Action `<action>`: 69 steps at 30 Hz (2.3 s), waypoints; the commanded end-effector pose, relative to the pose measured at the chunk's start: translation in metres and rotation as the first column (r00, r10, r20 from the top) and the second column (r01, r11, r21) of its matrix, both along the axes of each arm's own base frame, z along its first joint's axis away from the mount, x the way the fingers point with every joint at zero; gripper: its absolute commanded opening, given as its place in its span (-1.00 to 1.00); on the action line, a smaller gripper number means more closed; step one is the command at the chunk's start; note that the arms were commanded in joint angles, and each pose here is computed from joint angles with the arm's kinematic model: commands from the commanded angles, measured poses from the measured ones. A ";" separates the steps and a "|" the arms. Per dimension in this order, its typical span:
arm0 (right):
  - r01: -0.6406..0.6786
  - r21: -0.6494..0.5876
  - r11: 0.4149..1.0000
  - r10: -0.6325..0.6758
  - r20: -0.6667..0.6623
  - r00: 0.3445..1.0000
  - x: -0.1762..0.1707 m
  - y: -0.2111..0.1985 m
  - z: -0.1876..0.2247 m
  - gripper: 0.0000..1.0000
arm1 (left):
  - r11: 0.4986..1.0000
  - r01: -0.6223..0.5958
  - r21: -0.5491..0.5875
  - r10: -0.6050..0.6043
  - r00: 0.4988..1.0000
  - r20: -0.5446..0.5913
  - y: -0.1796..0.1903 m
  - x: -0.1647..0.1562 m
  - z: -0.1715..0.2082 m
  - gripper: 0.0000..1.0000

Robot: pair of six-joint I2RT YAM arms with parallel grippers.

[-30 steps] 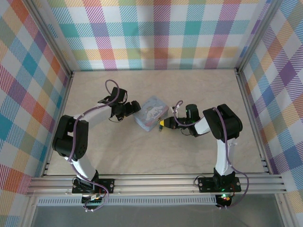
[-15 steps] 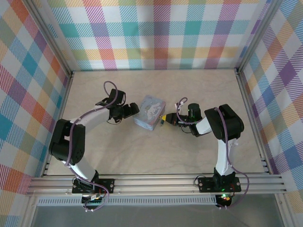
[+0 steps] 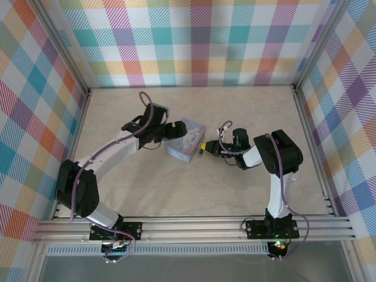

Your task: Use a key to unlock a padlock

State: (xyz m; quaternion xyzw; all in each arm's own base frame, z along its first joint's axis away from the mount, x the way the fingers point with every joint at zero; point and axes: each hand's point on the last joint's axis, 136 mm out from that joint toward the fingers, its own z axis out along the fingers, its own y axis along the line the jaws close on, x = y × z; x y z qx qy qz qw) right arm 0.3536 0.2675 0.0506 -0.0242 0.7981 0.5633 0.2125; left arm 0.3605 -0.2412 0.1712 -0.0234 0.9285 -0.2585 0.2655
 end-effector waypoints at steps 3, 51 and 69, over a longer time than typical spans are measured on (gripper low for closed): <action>0.022 -0.001 1.000 -0.022 0.039 0.999 0.005 0.001 0.013 -1.00 | 0.996 0.087 -0.023 -0.088 0.995 -0.048 -0.044 -0.005 -0.014 0.77; -0.123 -0.448 0.886 0.016 -0.234 0.972 -0.139 -0.069 0.011 -1.00 | 0.971 -0.203 0.122 0.170 0.956 0.239 0.068 -0.014 0.045 0.98; -0.178 -0.488 0.855 0.056 -0.256 0.965 -0.131 -0.044 -0.013 -0.61 | 0.936 -0.297 0.187 0.232 0.924 0.304 0.108 -0.027 0.058 1.00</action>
